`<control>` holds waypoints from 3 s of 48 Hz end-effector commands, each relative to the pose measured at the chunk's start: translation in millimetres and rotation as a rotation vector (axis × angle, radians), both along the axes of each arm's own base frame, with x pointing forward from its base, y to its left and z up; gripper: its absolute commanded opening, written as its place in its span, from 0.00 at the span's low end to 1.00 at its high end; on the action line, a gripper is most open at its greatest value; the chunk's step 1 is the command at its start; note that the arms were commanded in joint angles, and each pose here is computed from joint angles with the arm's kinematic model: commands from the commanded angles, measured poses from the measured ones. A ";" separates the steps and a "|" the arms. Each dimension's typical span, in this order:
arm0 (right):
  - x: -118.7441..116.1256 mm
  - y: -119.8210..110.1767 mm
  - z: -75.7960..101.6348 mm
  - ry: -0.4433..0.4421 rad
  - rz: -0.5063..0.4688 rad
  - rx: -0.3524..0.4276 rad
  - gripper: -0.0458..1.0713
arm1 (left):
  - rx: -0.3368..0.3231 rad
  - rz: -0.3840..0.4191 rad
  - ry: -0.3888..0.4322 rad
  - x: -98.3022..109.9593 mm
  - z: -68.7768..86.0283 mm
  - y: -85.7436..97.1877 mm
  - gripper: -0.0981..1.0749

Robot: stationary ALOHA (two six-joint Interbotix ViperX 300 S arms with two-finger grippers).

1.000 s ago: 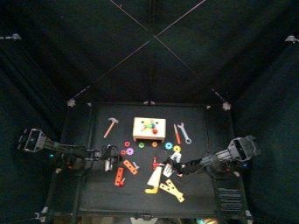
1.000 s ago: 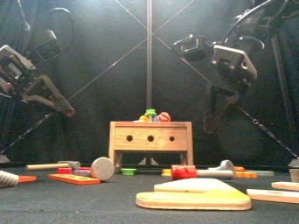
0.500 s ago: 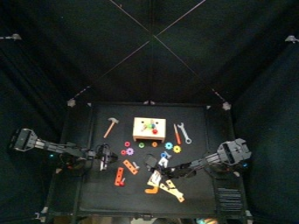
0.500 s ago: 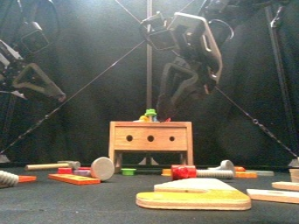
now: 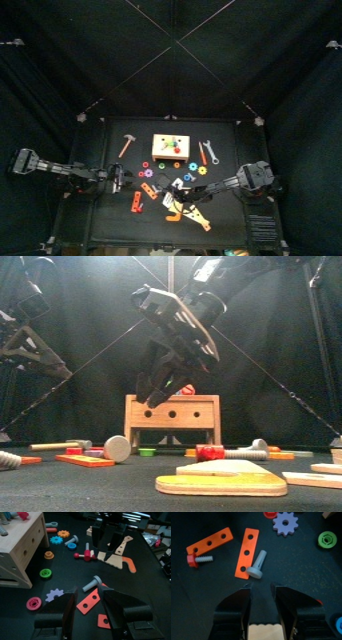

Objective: Grab nail

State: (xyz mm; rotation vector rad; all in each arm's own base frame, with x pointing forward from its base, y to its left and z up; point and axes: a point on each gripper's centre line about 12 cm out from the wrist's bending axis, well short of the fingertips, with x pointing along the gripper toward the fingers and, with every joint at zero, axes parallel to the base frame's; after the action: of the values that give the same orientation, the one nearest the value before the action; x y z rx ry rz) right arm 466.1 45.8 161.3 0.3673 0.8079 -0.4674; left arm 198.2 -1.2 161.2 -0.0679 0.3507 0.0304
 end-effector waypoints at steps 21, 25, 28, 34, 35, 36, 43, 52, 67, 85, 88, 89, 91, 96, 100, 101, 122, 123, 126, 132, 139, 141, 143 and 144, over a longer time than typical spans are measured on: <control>34.8 -16.8 -2.6 -0.023 -0.064 0.015 0.93 | -0.002 0.013 0.020 0.5 -0.9 2.7 0.75; 35.5 -16.4 -4.9 -0.019 -0.067 0.020 0.95 | -0.002 0.017 0.021 0.4 -1.1 3.6 0.75; 35.1 -16.8 -8.8 -0.010 -0.072 0.027 0.95 | -0.002 0.021 0.021 0.4 -1.1 4.2 0.75; 36.6 -17.2 -20.5 0.012 -0.073 0.024 0.95 | -0.001 0.027 0.020 0.3 -0.8 5.7 0.75; 37.1 -17.2 -23.0 0.016 -0.073 0.022 0.95 | -0.001 0.026 0.020 0.4 -0.8 5.3 0.75; 37.9 -17.1 -24.4 0.018 -0.073 0.021 0.95 | -0.001 0.026 0.015 0.6 0.3 5.3 0.75; 42.0 -17.9 -27.5 0.018 -0.077 0.024 0.94 | -0.007 0.030 -0.009 1.3 6.1 5.8 0.75; 38.9 -22.2 -32.0 0.032 -0.086 0.023 0.86 | -0.006 0.031 -0.022 1.2 8.7 6.0 0.75; 32.4 -24.6 -48.8 0.075 -0.100 0.030 0.71 | -0.017 0.063 -0.020 -0.2 7.7 11.2 0.75; 26.4 -36.9 -58.5 0.104 -0.139 0.048 0.55 | -0.014 0.090 -0.016 -1.5 6.1 16.6 0.75; 26.1 -37.7 -56.6 0.100 -0.139 0.047 0.50 | -0.014 0.092 -0.016 -1.6 6.1 16.9 0.75; 25.8 -37.8 -57.1 0.102 -0.139 0.046 0.48 | -0.014 0.093 -0.016 -1.6 6.1 17.2 0.75; 25.8 -39.5 -55.5 0.100 -0.142 0.044 0.45 | -0.014 0.093 -0.016 -1.6 6.1 17.2 0.75; 24.7 -43.5 -44.5 0.089 -0.150 0.032 0.42 | -0.014 0.093 -0.016 -1.6 6.1 17.2 0.75; 23.2 -46.3 -29.7 0.072 -0.157 0.017 0.42 | -0.014 0.093 -0.016 -1.6 6.1 17.2 0.75; 22.7 -47.1 -24.4 0.065 -0.158 0.011 0.42 | -0.013 0.092 -0.016 -1.6 6.1 17.1 0.75; 21.6 -53.7 1.3 0.015 -0.151 -0.021 0.42 | -0.011 0.109 -0.010 -3.3 4.0 20.4 0.75; 21.1 -54.6 0.7 0.018 -0.154 -0.022 0.42 | -0.011 0.110 -0.010 -3.3 4.0 20.7 0.75; 21.0 -55.0 -0.3 0.020 -0.158 -0.017 0.42 | -0.009 0.115 -0.009 -3.4 4.0 21.8 0.75; 20.9 -55.0 0.5 0.019 -0.158 -0.017 0.42 | -0.006 0.127 -0.011 -3.4 4.5 24.4 0.75; 19.6 -55.7 -0.2 0.029 -0.168 -0.018 0.42 | 0.004 0.130 -0.005 -4.7 2.9 26.1 0.75; 18.5 -55.7 0.3 0.035 -0.173 -0.022 0.42 | 0.006 0.130 0.003 -5.3 1.7 26.4 0.75; 17.0 -56.1 2.1 0.041 -0.180 -0.028 0.42 | 0.005 0.130 0.006 -5.4 1.3 26.4 0.75; 16.1 -55.8 3.3 0.044 -0.184 -0.029 0.42 | 0.005 0.130 0.008 -5.5 1.2 26.3 0.75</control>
State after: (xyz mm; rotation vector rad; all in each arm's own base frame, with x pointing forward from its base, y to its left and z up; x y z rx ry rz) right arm 483.3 -8.6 133.4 0.3866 0.8663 -0.6603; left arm 190.4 24.2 159.2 -0.0917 0.3609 0.1587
